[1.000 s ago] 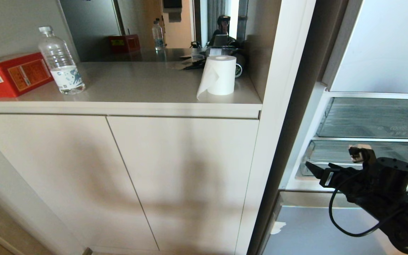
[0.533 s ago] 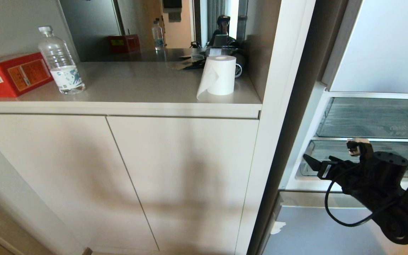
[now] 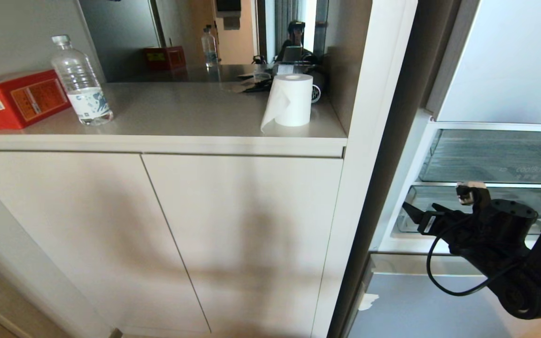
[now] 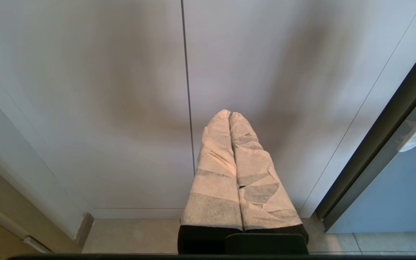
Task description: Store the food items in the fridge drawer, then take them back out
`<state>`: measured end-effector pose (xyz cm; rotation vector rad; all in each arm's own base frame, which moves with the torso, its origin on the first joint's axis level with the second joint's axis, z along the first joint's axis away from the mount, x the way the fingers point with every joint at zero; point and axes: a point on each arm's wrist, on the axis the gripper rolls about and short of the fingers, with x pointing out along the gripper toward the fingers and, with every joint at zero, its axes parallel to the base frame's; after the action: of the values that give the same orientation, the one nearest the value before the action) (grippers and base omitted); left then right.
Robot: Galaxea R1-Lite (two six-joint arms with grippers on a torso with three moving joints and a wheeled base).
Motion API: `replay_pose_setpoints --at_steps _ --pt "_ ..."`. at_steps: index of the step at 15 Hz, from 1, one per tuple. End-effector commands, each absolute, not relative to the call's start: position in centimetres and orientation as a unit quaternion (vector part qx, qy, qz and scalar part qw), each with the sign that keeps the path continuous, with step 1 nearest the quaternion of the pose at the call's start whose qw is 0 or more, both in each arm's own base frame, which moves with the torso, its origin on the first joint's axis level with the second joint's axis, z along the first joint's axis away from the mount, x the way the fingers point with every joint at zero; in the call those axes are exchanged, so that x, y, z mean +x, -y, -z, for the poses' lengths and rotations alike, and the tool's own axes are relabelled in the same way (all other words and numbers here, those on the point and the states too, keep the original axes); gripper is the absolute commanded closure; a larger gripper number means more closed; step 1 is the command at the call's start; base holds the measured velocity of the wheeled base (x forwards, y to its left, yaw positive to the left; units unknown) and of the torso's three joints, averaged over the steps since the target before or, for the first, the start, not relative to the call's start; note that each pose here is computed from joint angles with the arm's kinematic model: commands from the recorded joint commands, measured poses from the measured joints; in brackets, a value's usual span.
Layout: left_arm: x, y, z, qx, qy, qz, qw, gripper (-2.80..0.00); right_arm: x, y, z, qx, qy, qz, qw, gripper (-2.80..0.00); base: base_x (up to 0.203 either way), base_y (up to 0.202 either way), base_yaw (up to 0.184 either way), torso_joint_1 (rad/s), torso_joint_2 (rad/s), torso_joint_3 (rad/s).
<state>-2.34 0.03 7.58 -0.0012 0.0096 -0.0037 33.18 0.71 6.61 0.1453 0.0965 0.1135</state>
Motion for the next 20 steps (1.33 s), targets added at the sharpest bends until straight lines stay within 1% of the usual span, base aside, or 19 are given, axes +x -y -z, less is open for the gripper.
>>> replay_pose_setpoints --at_steps 1,7,12,15,20 --pt "-2.3 0.0 -7.6 -0.001 -0.005 0.002 1.0 0.0 33.2 -0.7 -6.5 0.072 -0.048 -0.057 0.995 0.0 0.0 0.0 0.0 0.0 0.0 0.0" --pt "-2.3 0.0 -7.6 -0.001 -0.005 0.002 1.0 0.0 33.1 -2.6 -6.5 0.069 -0.048 -0.082 0.993 0.0 0.0 0.0 0.0 0.0 0.0 0.0" --pt "-2.3 0.0 -7.6 -0.001 -0.006 0.002 1.0 0.0 33.1 -3.3 -6.8 0.067 -0.043 -0.073 0.994 0.0 0.0 0.0 0.0 0.0 0.0 0.0" --pt "-2.3 0.0 -7.6 -0.001 -0.006 0.002 1.0 0.0 31.5 -3.1 -7.5 0.069 -0.048 -0.074 0.994 0.0 0.0 0.0 0.0 0.0 0.0 0.0" --pt "-2.3 0.0 -7.6 -0.001 -0.006 0.002 1.0 0.0 27.1 -2.8 -8.4 0.07 -0.072 -0.075 0.992 0.0 0.0 0.0 0.0 0.0 0.0 0.0"
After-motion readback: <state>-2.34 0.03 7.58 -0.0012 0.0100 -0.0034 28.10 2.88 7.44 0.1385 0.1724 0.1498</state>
